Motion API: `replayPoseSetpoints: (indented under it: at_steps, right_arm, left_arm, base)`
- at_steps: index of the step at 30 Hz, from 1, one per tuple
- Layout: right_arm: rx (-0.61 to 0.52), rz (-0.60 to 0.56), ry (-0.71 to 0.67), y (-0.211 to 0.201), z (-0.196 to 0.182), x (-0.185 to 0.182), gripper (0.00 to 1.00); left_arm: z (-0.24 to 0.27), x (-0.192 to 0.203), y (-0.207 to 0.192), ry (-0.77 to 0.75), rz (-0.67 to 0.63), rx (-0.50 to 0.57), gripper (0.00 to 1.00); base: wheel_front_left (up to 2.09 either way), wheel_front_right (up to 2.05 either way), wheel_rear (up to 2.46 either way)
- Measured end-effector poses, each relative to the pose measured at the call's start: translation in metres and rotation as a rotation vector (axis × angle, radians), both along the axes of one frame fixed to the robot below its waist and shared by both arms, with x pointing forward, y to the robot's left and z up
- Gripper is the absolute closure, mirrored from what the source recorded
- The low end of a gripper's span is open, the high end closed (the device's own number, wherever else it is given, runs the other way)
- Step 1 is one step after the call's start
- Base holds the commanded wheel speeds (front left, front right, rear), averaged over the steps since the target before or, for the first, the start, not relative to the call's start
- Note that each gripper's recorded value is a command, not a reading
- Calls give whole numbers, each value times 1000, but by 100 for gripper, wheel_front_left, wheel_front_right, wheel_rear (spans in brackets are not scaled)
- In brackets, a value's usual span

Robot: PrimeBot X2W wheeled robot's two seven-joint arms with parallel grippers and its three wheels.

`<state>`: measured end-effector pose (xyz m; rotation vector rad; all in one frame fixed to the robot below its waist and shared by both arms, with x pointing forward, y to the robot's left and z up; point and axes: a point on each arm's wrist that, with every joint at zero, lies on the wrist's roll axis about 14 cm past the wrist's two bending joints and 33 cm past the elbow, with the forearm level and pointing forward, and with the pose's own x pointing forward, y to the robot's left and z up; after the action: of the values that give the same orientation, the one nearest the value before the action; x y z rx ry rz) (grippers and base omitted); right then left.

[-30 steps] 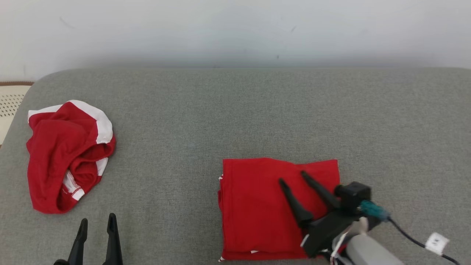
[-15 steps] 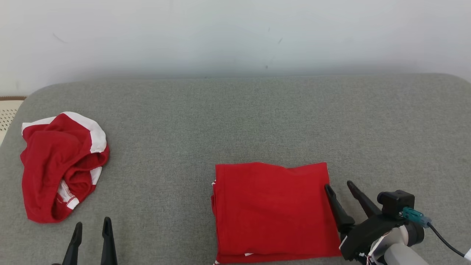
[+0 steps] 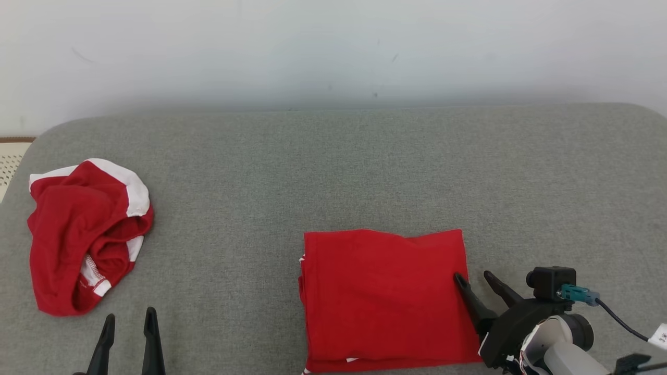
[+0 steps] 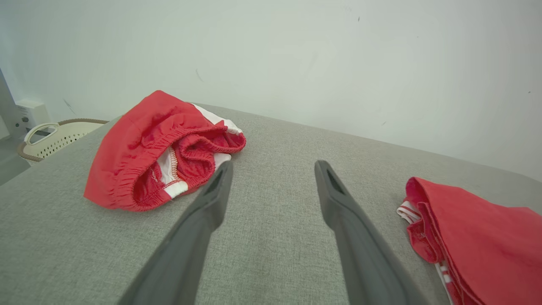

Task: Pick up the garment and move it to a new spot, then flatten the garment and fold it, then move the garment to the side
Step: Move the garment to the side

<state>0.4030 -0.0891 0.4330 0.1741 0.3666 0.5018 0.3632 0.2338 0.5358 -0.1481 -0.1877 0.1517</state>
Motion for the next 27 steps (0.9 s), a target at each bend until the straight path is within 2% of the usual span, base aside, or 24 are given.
replayPoseSetpoints:
  at_steps: [10,11,12,13,14,20,27]
  right_arm:
    - [-22,23,130,5,-30,-7,0]
    - [-17,26,141,7,-32,-8,6]
    - [-17,31,148,9,-33,-9,26]
    - [-18,35,149,10,-34,-9,68]
    - [-16,40,149,12,-34,-9,100]
    - [-7,56,129,19,-32,-9,100]
    - [-12,34,48,8,-16,9,100]
  left_arm:
    - [-4,-3,7,14,23,-1,0]
    - [-5,-2,8,17,25,-2,0]
    - [-6,-2,8,17,25,-3,0]
    - [-6,-2,8,18,24,-6,0]
    - [-6,-1,8,19,24,-7,0]
    - [-7,1,6,19,20,-12,0]
    - [-7,2,6,19,17,-16,0]
  base:
    - [0,0,0]
    - [0,0,0]
    - [0,0,0]
    - [0,0,0]
    - [0,0,0]
    - [0,0,0]
    - [0,0,0]
